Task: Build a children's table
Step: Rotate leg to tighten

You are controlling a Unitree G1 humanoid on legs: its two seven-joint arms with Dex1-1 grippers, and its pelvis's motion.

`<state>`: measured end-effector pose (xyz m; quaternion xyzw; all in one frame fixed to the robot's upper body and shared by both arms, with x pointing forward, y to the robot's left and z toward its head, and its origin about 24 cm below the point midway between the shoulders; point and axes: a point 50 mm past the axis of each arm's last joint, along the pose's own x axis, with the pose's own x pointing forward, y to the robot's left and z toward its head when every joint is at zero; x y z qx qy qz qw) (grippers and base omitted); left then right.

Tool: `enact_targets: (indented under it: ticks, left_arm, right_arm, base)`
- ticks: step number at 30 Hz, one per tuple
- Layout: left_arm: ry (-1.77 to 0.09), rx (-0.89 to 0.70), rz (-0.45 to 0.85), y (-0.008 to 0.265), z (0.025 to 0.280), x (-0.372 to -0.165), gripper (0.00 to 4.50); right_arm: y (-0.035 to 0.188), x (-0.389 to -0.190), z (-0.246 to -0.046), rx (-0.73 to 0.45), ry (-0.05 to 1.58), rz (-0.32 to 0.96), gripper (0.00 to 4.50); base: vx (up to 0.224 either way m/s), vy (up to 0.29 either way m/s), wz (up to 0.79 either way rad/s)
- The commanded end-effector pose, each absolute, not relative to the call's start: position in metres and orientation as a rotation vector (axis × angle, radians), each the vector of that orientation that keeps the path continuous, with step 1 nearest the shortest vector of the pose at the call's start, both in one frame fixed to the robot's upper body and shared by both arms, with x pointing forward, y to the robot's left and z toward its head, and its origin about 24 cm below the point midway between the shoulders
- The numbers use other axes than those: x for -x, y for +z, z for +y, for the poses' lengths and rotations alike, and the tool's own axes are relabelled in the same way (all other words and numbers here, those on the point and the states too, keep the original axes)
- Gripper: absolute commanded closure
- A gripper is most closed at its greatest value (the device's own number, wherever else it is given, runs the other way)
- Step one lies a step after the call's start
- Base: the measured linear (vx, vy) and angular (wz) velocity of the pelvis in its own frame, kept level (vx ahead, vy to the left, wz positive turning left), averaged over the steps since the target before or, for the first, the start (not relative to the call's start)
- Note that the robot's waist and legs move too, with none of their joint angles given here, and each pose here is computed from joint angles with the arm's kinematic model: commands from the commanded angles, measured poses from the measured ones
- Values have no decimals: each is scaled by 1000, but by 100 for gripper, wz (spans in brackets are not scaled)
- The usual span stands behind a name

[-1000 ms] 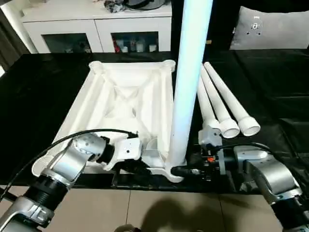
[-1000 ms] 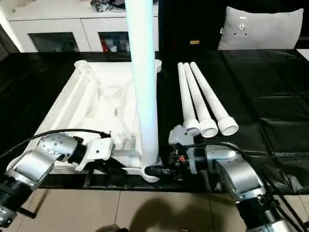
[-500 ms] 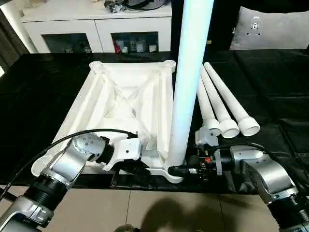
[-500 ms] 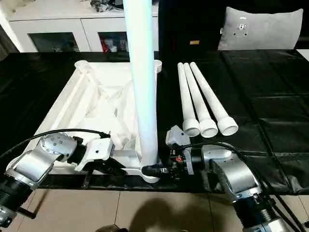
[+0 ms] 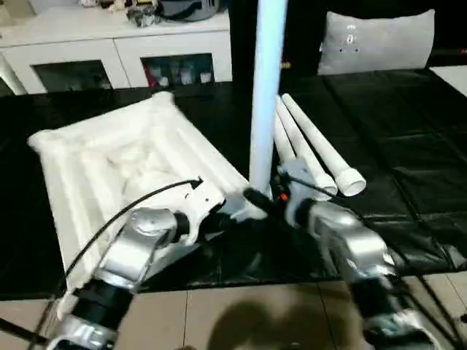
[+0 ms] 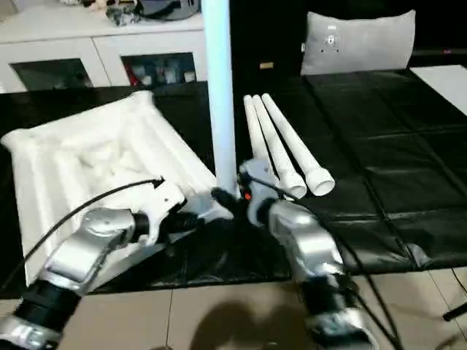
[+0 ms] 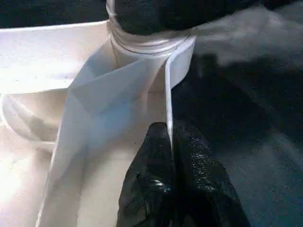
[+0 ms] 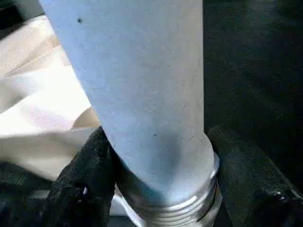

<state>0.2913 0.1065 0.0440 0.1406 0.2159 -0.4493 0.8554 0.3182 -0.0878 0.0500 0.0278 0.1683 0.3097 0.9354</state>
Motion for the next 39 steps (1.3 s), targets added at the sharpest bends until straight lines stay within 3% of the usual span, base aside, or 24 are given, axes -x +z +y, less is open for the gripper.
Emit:
enact_targets:
  ticks: [1, 3, 6, 17, 25, 27, 35, 37, 39]
  left_arm:
    - [-1013, -295, 361, 59, 79, -292, 450]
    - [-987, -304, 356, 61, 78, -295, 450]
    - [-956, -326, 354, 62, 80, -298, 450]
    - [-865, -444, 363, 58, 93, -317, 450]
    - [-792, -503, 258, 71, 94, -344, 450]
    - [-825, -444, 258, 75, 91, -347, 395]
    - [-813, -428, 222, 78, 95, -343, 344]
    - [-807, -419, 218, 77, 98, -342, 309]
    - [-796, -391, 223, 79, 103, -338, 309]
  right_arm:
    - [40, -318, -78, -33, 608, 388, 191]
    - [40, -318, -80, -40, 600, 381, 121]
    - [41, -317, -87, -57, 583, 370, 115]
    - [49, -301, -113, 1, 582, 282, 4]
    - [70, -304, -133, -16, 449, 150, 4]
    - [73, -304, -133, -17, 446, 136, 0]
    - [75, -304, -129, 14, 486, 109, 0]
    - [75, -304, -128, 7, 497, 107, 0]
    - [75, -302, -125, 4, 531, 108, 0]
  base:
    - [0, 0, 0]
    - [0, 0, 0]
    - [0, 0, 0]
    - [0, 0, 0]
    - [0, 0, 0]
    - [0, 0, 0]
    - [0, 0, 0]
    - [0, 0, 0]
    - [0, 0, 0]
